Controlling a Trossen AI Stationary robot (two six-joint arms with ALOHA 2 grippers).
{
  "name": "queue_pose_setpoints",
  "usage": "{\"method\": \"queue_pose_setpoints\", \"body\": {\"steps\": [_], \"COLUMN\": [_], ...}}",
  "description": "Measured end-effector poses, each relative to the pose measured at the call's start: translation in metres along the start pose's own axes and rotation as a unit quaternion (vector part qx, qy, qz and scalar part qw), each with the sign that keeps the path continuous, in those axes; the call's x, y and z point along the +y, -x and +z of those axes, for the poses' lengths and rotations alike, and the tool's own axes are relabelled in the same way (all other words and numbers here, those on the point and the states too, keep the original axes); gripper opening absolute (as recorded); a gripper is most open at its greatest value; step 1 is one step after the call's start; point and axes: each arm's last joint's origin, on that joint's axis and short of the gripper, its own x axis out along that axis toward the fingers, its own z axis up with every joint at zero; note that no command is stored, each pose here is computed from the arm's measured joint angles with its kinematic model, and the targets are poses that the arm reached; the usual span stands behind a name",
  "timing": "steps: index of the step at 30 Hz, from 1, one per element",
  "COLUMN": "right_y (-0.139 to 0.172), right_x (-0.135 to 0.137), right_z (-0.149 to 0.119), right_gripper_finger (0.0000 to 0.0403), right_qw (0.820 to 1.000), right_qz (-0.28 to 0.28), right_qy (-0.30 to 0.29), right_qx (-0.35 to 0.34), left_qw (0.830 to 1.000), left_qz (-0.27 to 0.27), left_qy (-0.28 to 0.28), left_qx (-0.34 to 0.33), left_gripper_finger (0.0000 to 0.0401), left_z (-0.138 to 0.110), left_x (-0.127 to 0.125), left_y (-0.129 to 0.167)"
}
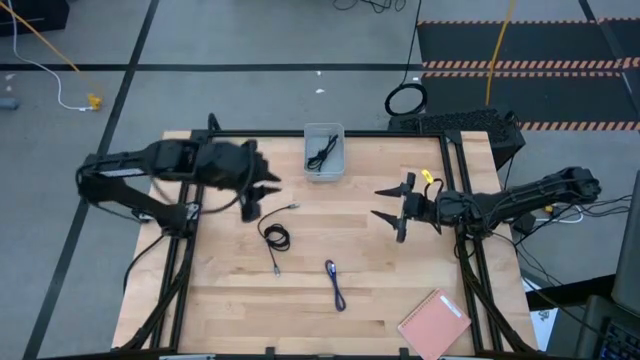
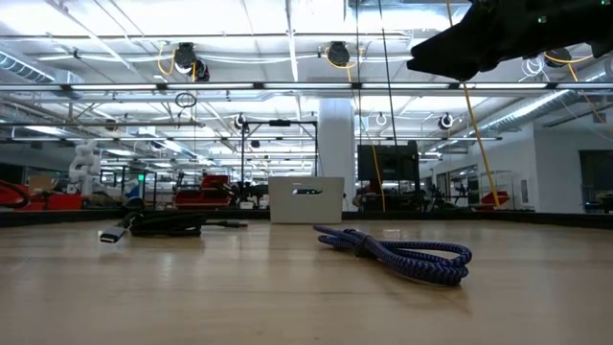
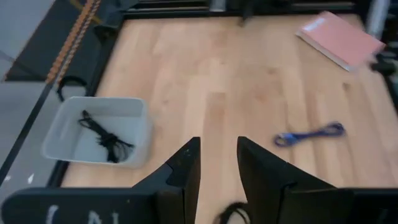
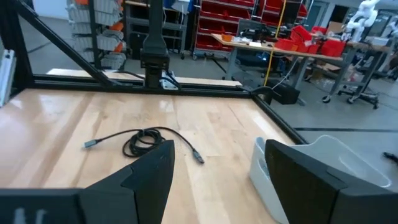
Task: Pick and place USB-C Cables
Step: Put the black charger cable into the gray bin
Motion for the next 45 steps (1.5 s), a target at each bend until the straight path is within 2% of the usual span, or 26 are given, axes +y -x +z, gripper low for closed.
{"method": "queue_pose_setpoints", "body": {"steps": [7,13,24,30,38,45], "right_y": [0.001,0.001,0.001,0.002,0.002,0.002], "right_x": [0.003,0.004,0.004,0.006,0.006,0.006], "right_z": [0.000,-0.001,0.000,0.003,0.004,0.004], "right_gripper_finger": [0.0242,0.0242,0.0242,0.0242,0.0242,0.0242], "right_qw": [1.000,1.000,0.999,0.998,0.997,0.997], "right_qz": [0.009,0.010,0.023,0.061,0.061,0.061], "right_qy": [-0.020,-0.023,-0.023,-0.027,-0.030,-0.030], "right_qx": [0.000,0.003,0.001,-0.013,-0.021,-0.021], "left_qw": [0.998,0.995,0.996,0.999,0.997,0.989], "left_qz": [-0.047,-0.046,-0.041,-0.027,-0.038,-0.068], "left_qy": [-0.045,-0.087,-0.076,-0.017,0.002,-0.029], "left_qx": [-0.027,-0.013,0.017,0.033,0.067,0.130], "left_gripper_finger": [0.0108,0.0108,0.0108,0.0108,0.0108,0.0110], "left_z": [-0.032,-0.051,-0.067,-0.075,-0.087,-0.093], "left_x": [-0.032,-0.051,-0.058,-0.059,-0.067,-0.086], "left_y": [0.002,-0.008,-0.020,-0.027,-0.042,-0.075]}}
